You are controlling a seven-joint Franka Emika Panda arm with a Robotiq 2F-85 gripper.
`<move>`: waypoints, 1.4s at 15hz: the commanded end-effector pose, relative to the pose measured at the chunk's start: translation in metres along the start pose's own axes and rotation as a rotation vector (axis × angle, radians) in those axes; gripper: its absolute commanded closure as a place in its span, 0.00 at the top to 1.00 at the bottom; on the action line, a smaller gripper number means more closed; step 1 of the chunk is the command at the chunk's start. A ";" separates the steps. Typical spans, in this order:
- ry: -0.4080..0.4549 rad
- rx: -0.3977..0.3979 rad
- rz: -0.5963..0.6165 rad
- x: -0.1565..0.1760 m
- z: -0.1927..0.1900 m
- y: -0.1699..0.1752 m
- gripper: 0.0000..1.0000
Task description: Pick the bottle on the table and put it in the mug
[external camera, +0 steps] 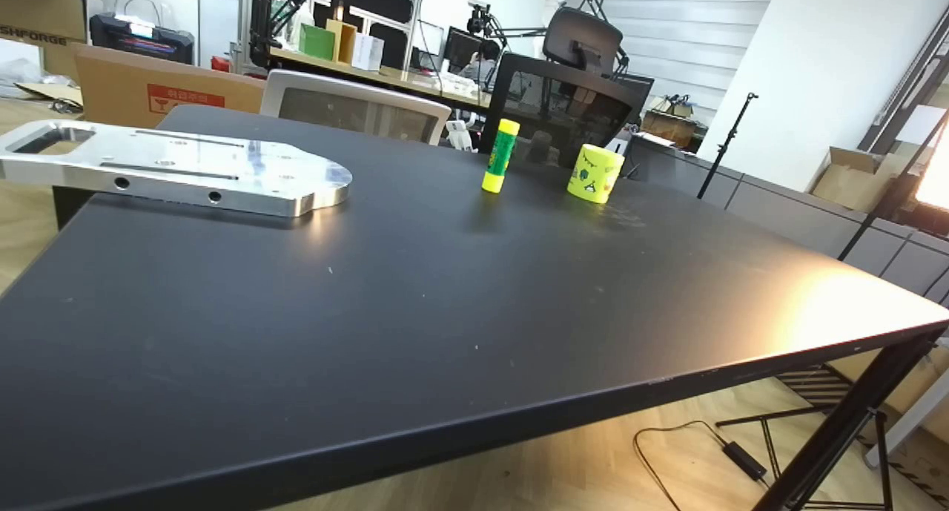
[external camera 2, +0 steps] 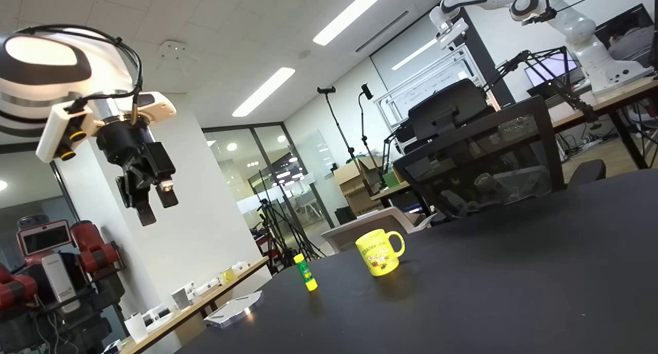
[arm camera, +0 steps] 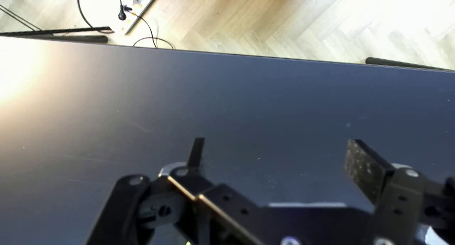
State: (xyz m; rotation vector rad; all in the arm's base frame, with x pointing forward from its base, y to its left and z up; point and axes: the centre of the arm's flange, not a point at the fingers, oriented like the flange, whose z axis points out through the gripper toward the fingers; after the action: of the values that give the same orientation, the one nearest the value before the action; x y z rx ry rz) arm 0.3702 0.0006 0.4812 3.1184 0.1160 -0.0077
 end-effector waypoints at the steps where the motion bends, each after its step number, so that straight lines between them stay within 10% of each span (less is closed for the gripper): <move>1: 0.049 -0.022 -0.085 0.004 0.001 0.003 1.00; 8: 0.082 -0.032 -0.374 0.153 0.028 0.043 1.00; 13: 0.075 -0.040 -0.509 0.238 0.051 -0.007 1.00; 21: 0.065 -0.019 -0.623 0.258 0.084 -0.104 1.00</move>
State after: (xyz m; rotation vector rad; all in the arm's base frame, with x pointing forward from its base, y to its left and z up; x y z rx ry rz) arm 0.6199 0.1223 0.3939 2.9183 1.0632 0.0827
